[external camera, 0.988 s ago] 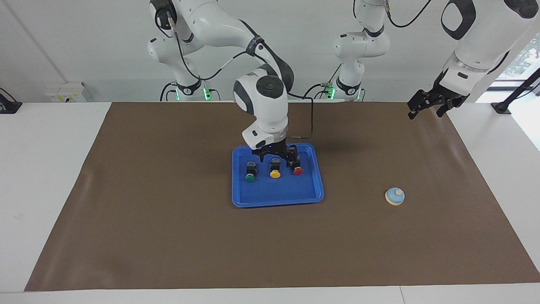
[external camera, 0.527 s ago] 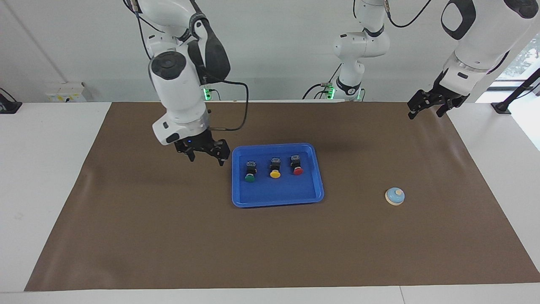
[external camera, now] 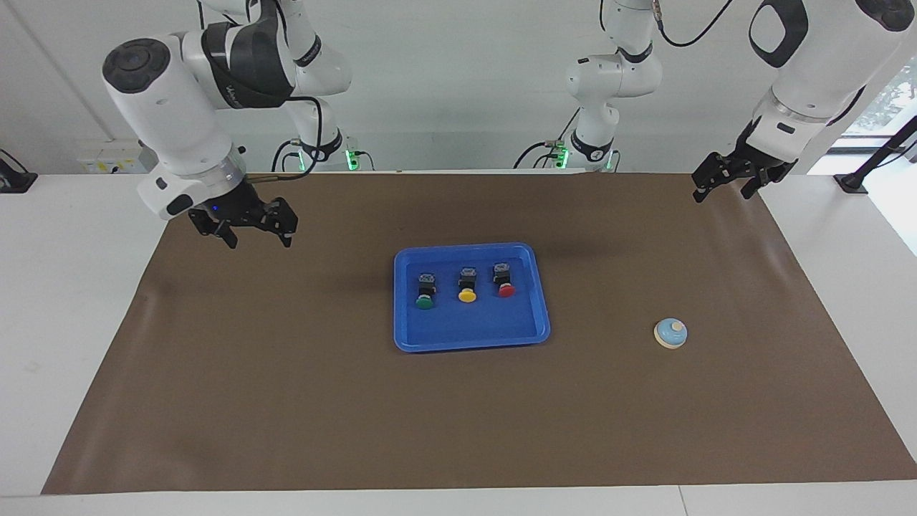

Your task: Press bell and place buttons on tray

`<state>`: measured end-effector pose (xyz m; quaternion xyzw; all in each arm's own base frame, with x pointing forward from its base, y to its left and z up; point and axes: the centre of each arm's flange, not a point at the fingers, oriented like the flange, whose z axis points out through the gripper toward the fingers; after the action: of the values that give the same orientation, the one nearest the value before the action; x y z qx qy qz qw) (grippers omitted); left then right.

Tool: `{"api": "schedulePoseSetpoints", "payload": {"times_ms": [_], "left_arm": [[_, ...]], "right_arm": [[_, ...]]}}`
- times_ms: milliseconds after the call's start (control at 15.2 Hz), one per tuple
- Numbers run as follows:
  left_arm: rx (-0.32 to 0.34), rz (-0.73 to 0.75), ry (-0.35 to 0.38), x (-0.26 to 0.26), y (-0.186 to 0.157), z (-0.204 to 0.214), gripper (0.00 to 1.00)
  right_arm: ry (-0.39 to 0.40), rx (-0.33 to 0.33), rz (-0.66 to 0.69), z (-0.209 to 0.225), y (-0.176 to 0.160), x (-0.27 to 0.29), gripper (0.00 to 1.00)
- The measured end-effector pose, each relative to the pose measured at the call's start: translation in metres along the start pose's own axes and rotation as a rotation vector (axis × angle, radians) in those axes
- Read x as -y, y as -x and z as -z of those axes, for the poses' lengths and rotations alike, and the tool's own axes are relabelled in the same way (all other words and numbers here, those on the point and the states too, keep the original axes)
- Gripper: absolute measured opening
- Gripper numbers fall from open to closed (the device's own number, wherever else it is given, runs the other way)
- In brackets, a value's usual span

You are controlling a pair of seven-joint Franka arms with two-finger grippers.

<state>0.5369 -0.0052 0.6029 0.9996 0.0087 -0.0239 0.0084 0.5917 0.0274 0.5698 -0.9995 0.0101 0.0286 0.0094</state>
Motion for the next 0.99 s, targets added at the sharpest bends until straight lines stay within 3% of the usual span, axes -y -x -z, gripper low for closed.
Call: {"api": "schedulePoseSetpoints", "payload": {"times_ms": [527, 988], "left_arm": [[0.0, 0.0, 0.0, 0.0, 0.0, 0.0, 1.0], [0.0, 0.0, 0.0, 0.0, 0.0, 0.0, 1.0]], "right_arm": [[0.043, 0.016, -0.023, 0.049, 0.061, -0.032, 1.0], [0.043, 0.016, -0.037, 0.049, 0.068, -0.04, 1.0]]}}
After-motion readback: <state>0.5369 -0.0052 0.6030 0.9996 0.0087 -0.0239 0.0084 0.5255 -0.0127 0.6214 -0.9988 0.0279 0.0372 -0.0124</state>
